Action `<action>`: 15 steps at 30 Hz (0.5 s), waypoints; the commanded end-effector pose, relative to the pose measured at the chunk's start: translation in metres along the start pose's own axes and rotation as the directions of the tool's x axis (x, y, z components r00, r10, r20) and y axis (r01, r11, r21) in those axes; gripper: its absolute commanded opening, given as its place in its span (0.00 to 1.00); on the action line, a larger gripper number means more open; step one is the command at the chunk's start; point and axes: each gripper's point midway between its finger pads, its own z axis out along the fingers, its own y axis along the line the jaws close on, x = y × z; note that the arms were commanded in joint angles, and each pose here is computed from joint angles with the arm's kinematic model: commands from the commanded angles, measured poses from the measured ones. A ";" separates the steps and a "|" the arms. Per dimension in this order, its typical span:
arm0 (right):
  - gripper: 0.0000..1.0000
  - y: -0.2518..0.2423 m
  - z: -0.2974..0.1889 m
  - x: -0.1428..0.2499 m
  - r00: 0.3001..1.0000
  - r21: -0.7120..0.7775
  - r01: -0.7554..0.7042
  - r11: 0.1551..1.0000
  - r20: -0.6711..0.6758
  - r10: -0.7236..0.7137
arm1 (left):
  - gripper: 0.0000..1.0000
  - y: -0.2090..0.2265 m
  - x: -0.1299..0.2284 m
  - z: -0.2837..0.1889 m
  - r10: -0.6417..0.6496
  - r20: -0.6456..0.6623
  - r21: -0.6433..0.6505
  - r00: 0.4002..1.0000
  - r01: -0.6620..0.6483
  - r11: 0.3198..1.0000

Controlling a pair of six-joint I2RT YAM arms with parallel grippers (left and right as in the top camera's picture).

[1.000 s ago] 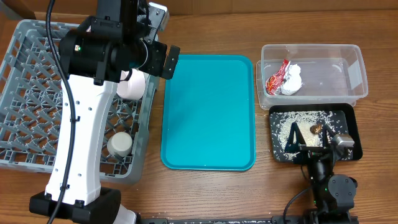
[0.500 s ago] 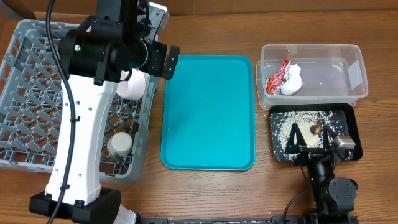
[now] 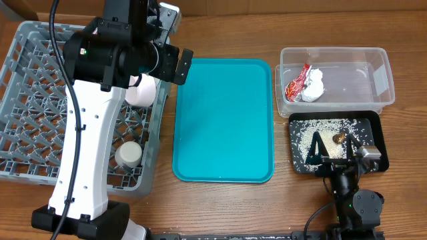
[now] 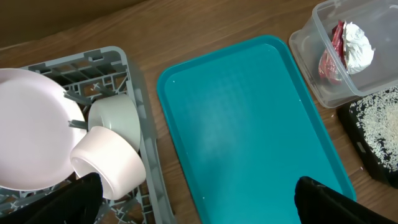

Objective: Sort waste into correct bins and load items into the dishwasher

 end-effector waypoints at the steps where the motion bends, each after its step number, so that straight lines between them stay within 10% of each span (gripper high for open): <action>1: 1.00 -0.001 0.000 0.002 1.000 -0.003 -0.004 1.000 0.002 0.004 | 1.00 0.002 0.002 0.001 -0.011 -0.010 -0.013 1.000 0.010 1.000; 15: 1.00 -0.001 0.000 0.002 1.000 -0.003 -0.004 1.000 0.002 0.004 | 1.00 0.013 -0.016 -0.033 0.041 0.190 -0.051 0.981 -0.032 0.998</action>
